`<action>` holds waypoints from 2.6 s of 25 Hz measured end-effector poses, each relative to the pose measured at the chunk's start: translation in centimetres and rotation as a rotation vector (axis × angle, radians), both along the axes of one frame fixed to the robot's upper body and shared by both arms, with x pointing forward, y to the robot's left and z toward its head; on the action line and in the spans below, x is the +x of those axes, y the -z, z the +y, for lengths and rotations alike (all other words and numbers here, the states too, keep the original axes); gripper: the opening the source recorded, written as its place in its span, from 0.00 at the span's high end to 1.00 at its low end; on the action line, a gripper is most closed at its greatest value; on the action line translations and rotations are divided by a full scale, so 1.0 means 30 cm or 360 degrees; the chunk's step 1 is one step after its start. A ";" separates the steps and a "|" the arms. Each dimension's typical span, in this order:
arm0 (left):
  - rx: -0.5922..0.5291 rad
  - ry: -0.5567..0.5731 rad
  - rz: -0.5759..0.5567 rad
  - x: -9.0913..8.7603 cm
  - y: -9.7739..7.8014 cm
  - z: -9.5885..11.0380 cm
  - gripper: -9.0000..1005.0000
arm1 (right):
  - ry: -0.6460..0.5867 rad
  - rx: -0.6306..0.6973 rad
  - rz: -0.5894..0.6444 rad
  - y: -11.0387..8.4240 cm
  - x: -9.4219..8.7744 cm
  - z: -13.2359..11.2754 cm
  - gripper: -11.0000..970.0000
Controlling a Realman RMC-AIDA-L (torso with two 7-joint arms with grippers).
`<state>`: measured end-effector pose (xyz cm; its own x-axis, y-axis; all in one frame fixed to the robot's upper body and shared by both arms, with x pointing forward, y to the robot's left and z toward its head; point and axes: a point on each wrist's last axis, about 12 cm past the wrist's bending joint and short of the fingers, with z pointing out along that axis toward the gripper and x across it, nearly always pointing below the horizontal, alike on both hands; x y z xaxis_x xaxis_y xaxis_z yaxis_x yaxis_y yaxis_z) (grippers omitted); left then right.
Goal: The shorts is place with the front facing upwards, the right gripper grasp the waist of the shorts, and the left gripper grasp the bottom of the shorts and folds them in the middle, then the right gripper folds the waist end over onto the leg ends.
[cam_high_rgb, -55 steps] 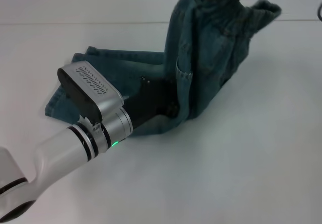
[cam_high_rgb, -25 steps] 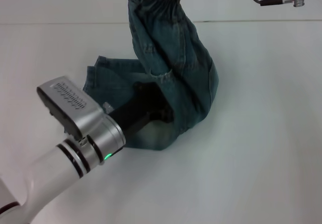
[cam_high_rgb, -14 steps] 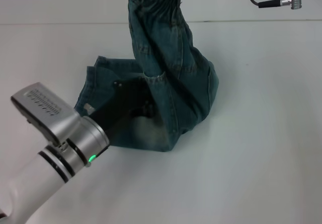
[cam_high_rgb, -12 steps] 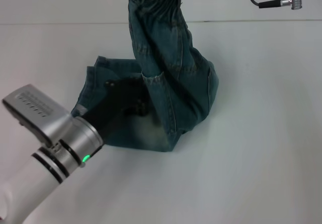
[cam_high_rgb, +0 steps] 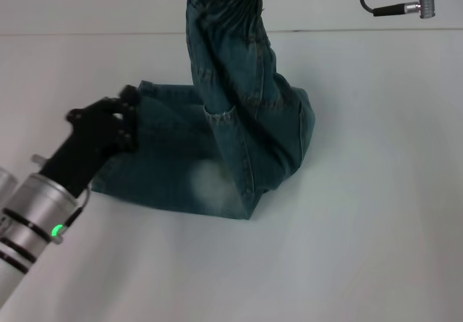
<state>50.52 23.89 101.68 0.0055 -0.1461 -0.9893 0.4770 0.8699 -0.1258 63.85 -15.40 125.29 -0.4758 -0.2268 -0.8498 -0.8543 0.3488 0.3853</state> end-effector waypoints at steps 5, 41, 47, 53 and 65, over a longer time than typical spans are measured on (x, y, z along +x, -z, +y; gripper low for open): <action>0.0006 -0.0264 -0.0021 -0.022 0.003 0.119 0.87 | -0.0007 0.0001 0.0029 0.022 0.003 0.012 0.93; 0.0070 0.0458 0.0055 -0.065 -0.149 0.245 0.80 | 0.0257 -0.0021 -0.0367 0.304 -0.155 -0.235 0.07; 0.0117 0.0679 0.0148 -0.072 -0.155 0.212 0.65 | 0.0222 0.0009 -0.0375 0.391 -0.296 -0.376 0.02; 0.0157 0.0734 0.0225 -0.067 -0.138 0.193 0.37 | 0.0170 -0.0036 -0.0374 0.465 -0.358 -0.383 0.02; 0.0152 0.0723 0.0314 -0.073 -0.122 0.197 0.05 | 0.0133 -0.0052 -0.0365 0.468 -0.332 -0.348 0.02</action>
